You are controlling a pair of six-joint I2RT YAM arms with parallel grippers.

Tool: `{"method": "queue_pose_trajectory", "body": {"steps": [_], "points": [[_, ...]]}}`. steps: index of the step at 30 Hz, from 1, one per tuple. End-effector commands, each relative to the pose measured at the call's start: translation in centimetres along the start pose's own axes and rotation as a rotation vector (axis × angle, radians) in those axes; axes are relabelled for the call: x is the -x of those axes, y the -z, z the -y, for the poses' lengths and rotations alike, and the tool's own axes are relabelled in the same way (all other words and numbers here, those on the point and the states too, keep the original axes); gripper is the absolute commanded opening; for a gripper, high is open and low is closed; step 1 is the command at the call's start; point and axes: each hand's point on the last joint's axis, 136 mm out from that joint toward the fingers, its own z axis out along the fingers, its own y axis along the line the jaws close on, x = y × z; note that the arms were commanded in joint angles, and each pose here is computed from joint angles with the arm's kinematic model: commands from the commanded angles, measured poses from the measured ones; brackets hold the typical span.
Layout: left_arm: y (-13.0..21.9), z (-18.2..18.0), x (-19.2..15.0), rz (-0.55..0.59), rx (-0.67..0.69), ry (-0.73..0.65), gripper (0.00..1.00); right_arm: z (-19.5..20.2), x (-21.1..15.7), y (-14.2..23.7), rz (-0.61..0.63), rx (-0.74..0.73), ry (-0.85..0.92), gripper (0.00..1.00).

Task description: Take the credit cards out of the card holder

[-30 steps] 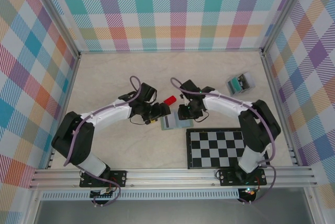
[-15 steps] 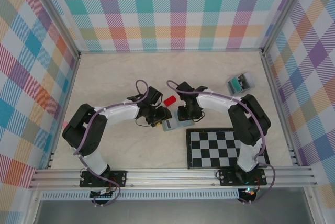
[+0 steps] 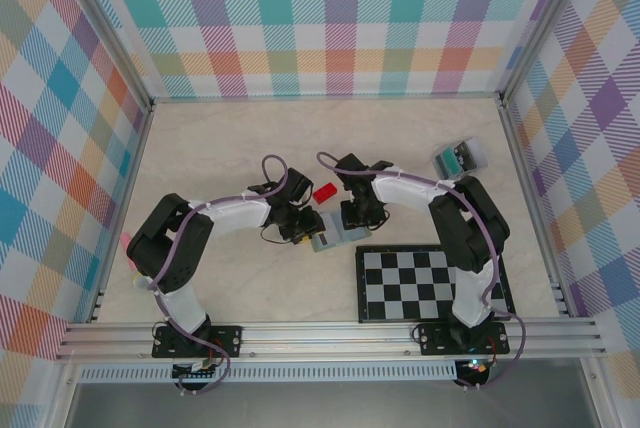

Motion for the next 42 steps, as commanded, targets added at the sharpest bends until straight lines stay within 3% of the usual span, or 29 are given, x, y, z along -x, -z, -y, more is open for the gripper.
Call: {"method": "queue_pose_trajectory", "body": {"steps": [1,12,19,32,42], "points": [[-0.9,0.5,-0.2,-0.014,-0.004,-0.009,0.32,-1.4,-0.9,-1.0,-0.056,0.068,0.039,0.33],[-1.0,1.4,0.2,-0.005,-0.041,-0.027,0.25,-3.8,-0.1,0.8,-0.019,0.205,0.07,0.08],[0.3,1.8,0.7,0.039,-0.04,-0.054,0.25,-1.9,-0.2,0.8,-0.013,0.102,0.046,0.06],[2.4,2.3,0.9,0.109,-0.083,-0.052,0.28,-1.2,-0.7,-0.3,-0.045,0.065,0.016,0.08],[1.7,1.4,1.1,0.103,-0.036,-0.031,0.39,-1.2,-1.0,-0.3,-0.056,0.065,0.013,0.09]]}}
